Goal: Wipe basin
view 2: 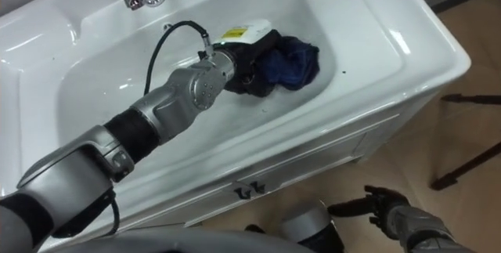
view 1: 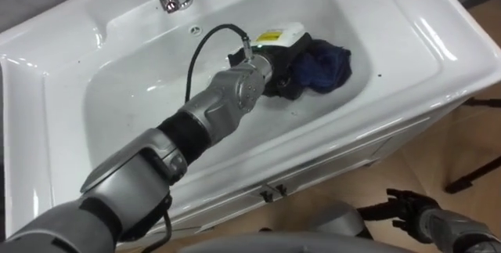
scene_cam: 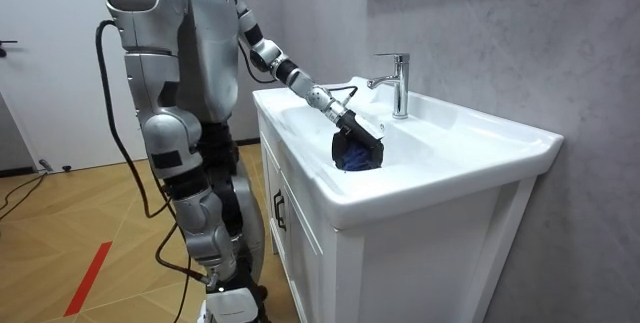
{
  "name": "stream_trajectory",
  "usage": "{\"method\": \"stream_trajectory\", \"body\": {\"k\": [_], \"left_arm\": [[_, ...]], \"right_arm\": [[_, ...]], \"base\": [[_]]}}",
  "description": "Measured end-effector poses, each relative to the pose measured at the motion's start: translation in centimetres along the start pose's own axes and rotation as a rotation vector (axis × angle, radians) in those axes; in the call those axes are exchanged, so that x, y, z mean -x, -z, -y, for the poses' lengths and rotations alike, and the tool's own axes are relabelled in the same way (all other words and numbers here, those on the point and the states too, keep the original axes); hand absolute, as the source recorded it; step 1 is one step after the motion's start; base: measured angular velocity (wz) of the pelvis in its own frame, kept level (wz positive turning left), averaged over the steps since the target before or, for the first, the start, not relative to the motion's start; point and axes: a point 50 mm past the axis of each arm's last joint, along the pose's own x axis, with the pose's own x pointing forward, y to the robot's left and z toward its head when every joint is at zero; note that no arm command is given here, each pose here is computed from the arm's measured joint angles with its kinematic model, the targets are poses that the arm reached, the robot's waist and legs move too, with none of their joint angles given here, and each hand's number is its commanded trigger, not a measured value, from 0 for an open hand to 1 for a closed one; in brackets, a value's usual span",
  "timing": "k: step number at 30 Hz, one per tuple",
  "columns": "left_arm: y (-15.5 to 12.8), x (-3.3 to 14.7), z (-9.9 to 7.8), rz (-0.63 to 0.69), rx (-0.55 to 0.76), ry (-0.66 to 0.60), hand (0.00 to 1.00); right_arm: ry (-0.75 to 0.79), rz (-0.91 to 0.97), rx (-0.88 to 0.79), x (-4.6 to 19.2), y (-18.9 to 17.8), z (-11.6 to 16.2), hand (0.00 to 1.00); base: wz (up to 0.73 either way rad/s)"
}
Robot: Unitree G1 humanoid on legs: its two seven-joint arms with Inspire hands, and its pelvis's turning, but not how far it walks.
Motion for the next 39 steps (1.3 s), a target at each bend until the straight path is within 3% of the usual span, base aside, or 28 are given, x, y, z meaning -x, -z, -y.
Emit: {"method": "stream_trajectory", "body": {"k": [17, 28, 34, 39], "left_arm": [[-2.4, -0.1, -1.2, 0.09, 0.013, -0.047, 1.0], [-2.1, -0.1, -0.8, 0.095, 0.009, -0.022, 1.0], [1.1, 0.5, 1.4, 0.029, 0.07, 0.032, 1.0], [5.7, 2.4, 3.9, -0.123, 0.197, 0.052, 1.0]], "right_arm": [[0.023, -0.047, 0.072, -0.1, 0.7, -0.2, 0.0], [0.028, -0.043, 0.141, -0.1, 0.4, -0.2, 0.0], [0.031, -0.041, 0.156, -0.1, 0.4, -0.1, 0.0], [0.053, -0.055, 0.129, 0.1, 1.3, 0.3, 0.0]], "base": [[0.02], [0.0], [-0.01], [-0.03]]}}
